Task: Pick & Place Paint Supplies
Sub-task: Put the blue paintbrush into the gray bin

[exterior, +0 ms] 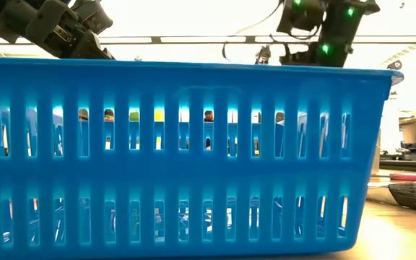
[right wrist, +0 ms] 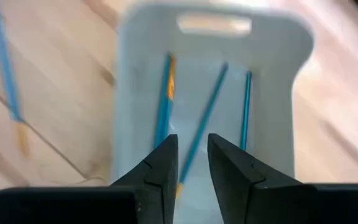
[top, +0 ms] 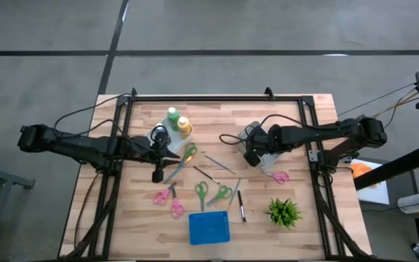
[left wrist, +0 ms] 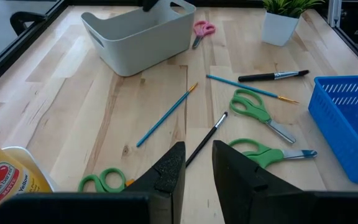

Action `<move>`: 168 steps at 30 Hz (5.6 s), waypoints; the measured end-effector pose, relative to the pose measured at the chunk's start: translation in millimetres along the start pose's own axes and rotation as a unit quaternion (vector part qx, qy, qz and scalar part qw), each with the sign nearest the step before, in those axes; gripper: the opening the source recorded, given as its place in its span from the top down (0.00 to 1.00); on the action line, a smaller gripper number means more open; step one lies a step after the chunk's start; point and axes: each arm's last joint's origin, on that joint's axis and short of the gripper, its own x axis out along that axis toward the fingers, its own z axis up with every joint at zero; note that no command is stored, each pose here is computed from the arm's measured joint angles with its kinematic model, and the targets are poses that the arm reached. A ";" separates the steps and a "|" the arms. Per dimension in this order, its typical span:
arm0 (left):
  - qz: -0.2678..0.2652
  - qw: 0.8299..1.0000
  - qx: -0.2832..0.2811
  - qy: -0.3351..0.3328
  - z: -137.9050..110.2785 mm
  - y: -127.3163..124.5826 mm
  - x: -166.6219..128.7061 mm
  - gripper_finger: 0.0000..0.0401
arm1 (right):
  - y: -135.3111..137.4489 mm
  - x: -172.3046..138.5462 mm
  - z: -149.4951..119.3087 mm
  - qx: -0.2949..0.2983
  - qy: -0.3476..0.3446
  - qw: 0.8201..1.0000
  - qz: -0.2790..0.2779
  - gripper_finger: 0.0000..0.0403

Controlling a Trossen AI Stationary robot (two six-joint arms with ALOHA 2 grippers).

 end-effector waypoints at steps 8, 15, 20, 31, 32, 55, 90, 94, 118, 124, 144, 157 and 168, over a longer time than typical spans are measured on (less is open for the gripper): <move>0.000 1.000 0.000 0.000 0.0 0.0 0.0 0.80 | 11.0 -25.9 27.0 -0.024 -0.067 0.996 0.057 0.79; 0.000 1.000 0.000 0.000 0.1 0.0 0.0 0.80 | 37.2 -15.8 41.8 -0.051 -0.078 0.990 0.102 0.79; 0.000 1.000 0.000 0.000 0.0 -0.1 0.0 0.80 | 61.4 5.1 45.0 -0.086 -0.045 0.986 0.132 0.79; 0.000 1.000 0.000 0.000 0.0 -0.1 0.0 0.79 | 105.9 53.8 42.2 -0.120 0.005 0.986 0.111 0.79; 0.000 1.000 0.000 0.000 -0.1 0.0 0.0 0.79 | 107.7 57.3 41.3 -0.122 0.008 0.986 0.109 0.79; 0.000 1.000 0.000 0.000 0.0 0.0 0.1 0.79 | 122.2 100.3 27.4 -0.135 0.057 0.984 0.103 0.79; 0.000 1.000 0.000 0.000 0.0 -0.1 0.0 0.80 | 121.3 100.7 26.0 -0.136 0.061 0.983 0.103 0.96; 0.000 1.000 0.000 0.000 0.0 -0.1 0.0 0.80 | 119.1 96.1 26.8 -0.136 0.061 0.983 0.103 0.96; 0.000 1.000 0.000 0.001 -0.2 0.0 0.1 0.80 | 76.3 5.1 47.8 -0.123 -0.028 0.990 0.056 0.96; 0.000 1.000 0.000 0.001 0.0 -0.1 0.0 0.80 | 54.7 -15.7 42.4 -0.100 -0.018 0.995 0.002 0.96; 0.000 1.000 0.000 0.000 0.0 0.0 0.0 0.80 | 21.5 -14.6 9.6 -0.063 0.083 0.990 -0.097 0.96; 0.000 1.000 0.000 0.000 0.0 -0.1 0.0 0.80 | 12.8 16.3 -12.5 -0.039 0.113 0.988 -0.102 0.96; 0.000 1.000 0.000 0.000 0.0 -0.1 0.0 0.79 | 2.8 39.5 -9.9 -0.015 0.106 0.991 -0.076 0.96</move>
